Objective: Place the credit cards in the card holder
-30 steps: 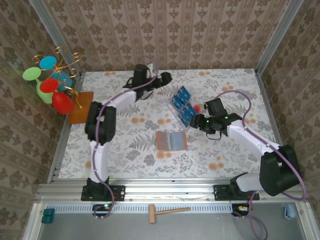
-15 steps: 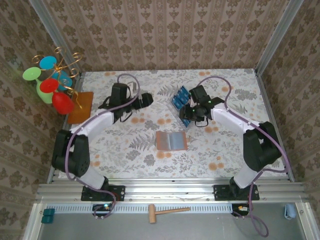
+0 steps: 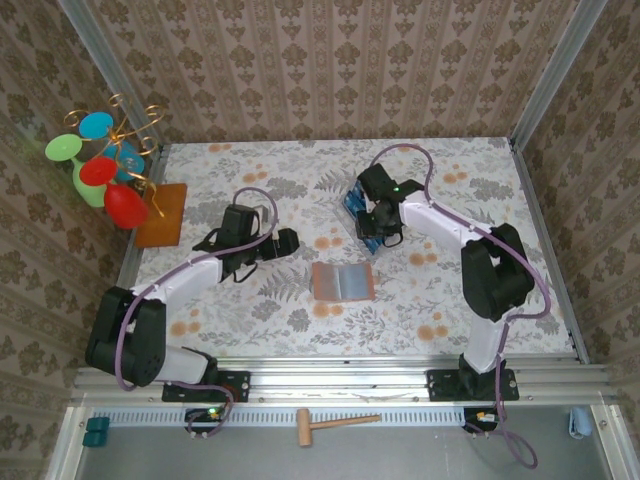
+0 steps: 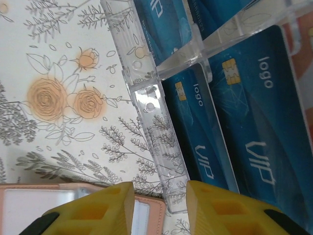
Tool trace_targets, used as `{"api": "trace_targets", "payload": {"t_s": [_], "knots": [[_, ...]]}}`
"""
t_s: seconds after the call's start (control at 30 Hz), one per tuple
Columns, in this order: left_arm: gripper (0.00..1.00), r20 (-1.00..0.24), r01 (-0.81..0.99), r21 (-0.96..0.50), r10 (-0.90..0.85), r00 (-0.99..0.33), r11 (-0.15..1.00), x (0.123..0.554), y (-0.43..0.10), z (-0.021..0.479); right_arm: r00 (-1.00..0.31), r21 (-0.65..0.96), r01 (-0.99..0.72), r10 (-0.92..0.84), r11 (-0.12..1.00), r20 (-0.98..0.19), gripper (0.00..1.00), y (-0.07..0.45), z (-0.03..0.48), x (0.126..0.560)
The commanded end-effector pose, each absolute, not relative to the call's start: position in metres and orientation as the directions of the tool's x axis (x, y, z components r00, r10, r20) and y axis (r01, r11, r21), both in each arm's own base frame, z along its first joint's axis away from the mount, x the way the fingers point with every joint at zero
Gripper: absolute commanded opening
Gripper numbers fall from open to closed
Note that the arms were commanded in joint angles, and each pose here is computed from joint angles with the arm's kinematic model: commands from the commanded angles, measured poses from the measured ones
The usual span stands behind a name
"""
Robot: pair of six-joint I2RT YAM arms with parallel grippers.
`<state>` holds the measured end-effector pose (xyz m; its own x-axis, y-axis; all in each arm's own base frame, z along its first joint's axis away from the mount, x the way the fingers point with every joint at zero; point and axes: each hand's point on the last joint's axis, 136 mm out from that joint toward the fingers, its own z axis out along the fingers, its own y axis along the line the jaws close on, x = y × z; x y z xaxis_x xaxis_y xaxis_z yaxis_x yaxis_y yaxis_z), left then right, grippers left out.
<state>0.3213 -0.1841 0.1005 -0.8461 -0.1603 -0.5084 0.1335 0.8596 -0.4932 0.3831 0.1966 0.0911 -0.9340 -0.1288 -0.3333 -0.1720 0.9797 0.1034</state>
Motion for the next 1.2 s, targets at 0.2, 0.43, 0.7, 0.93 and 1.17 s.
{"api": "trace_targets", "payload": {"t_s": [0.2, 0.43, 0.7, 0.93, 1.17], "knots": [[1.00, -0.529, 0.139, -0.487, -0.165, -0.833, 0.863, 0.324, -0.178, 0.105, -0.929, -0.073, -0.221, -0.233, 0.972, -0.288, 0.33, 0.187, 0.077, 0.388], [1.00, -0.524, 0.138, -0.494, -0.167, -0.835, 0.859, 0.325, -0.179, 0.102, -0.928, -0.067, -0.241, -0.250, 0.968, -0.277, 0.27, 0.193, 0.074, 0.390], [1.00, -0.524, 0.137, -0.494, -0.168, -0.835, 0.859, 0.326, -0.180, 0.102, -0.931, -0.051, -0.252, -0.257, 0.966, -0.259, 0.20, 0.198, 0.065, 0.389], [1.00, -0.530, 0.142, -0.493, -0.167, -0.831, 0.858, 0.327, -0.180, 0.104, -0.930, -0.079, -0.263, -0.274, 0.962, -0.244, 0.22, 0.194, 0.061, 0.389], [1.00, -0.531, 0.145, -0.494, -0.165, -0.831, 0.857, 0.328, -0.181, 0.105, -0.922, -0.089, -0.282, -0.296, 0.955, -0.249, 0.15, 0.193, 0.066, 0.389]]}}
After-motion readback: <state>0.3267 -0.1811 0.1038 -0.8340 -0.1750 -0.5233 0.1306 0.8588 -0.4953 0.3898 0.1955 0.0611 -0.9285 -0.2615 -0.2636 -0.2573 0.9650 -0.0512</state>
